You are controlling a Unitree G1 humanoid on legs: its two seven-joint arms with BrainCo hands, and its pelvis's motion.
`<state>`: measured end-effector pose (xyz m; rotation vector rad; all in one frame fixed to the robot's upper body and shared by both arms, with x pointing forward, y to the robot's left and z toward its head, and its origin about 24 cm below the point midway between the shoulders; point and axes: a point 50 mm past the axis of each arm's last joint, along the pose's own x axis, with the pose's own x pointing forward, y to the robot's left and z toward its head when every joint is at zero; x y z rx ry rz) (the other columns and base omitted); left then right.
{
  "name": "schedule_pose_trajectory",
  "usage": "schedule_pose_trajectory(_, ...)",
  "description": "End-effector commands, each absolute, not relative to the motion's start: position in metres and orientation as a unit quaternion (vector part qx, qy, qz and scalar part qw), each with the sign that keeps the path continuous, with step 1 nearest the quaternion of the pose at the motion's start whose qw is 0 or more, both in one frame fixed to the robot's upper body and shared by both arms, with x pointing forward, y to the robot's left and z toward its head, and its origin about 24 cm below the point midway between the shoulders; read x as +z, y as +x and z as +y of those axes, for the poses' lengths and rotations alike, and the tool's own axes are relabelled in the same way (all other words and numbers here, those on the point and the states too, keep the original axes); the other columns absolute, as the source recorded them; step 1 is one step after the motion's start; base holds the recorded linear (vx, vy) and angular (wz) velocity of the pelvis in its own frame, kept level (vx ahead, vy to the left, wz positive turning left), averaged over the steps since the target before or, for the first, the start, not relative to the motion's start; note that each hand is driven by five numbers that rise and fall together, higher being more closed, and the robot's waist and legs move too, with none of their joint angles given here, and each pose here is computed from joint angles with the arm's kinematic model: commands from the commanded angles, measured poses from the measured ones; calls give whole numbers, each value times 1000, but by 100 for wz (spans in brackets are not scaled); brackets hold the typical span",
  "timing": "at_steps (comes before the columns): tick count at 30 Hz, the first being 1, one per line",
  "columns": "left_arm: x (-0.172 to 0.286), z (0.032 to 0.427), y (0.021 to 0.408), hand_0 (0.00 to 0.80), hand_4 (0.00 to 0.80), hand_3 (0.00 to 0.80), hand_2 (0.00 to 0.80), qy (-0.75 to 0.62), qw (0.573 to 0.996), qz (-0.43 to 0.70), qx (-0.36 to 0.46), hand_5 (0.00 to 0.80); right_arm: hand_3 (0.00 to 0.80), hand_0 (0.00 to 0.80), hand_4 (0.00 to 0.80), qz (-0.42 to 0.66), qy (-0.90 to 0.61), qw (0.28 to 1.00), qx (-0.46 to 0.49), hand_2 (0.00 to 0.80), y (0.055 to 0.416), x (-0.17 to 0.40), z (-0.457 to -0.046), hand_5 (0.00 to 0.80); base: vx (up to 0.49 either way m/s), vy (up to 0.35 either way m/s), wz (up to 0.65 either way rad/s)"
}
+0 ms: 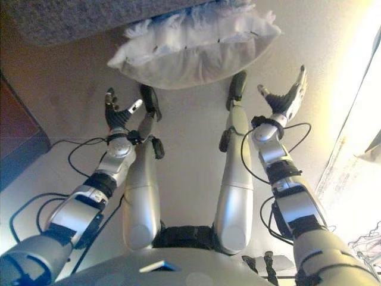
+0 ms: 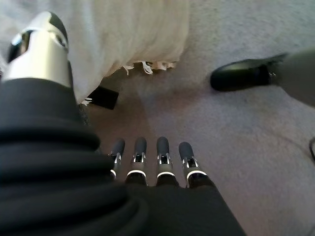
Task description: Pick up the cushion and take it to the sofa
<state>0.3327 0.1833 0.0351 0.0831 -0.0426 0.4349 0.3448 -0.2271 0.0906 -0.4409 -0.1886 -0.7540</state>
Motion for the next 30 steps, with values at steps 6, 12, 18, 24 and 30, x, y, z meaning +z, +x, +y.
schedule_pose_trajectory(6, 93, 201, 352, 0, 0, 0, 0, -24, 959, -133, 250, 0, 0, 0, 0, -217, -164, 904, -330, 0, 356, 151, -230, 0, 25, -79, -1)
schedule_pose_trajectory(12, 141, 202, 373, 0, 0, 0, 0, -46, 953, -183, 239, 0, 0, 0, 0, -264, -152, 925, -225, 0, 376, 201, -210, 0, 28, -41, 4)
schedule_pose_trajectory(18, 174, 197, 386, 0, 0, 0, 0, -65, 951, -206, 220, 0, 0, 0, 0, -279, -127, 947, -100, 0, 386, 226, -178, 0, 9, 4, 8)
schedule_pose_trajectory(24, 189, 188, 394, 0, 0, 0, 0, -75, 956, -200, 201, 0, 0, 0, 0, -270, -106, 957, -18, 0, 390, 231, -156, 0, -5, 57, 9)
schedule_pose_trajectory(30, 205, 174, 398, 0, 0, 0, 0, -74, 959, -213, 168, 0, 0, 0, 0, -226, -83, 966, 99, 0, 396, 231, -130, 0, -16, 61, 10)
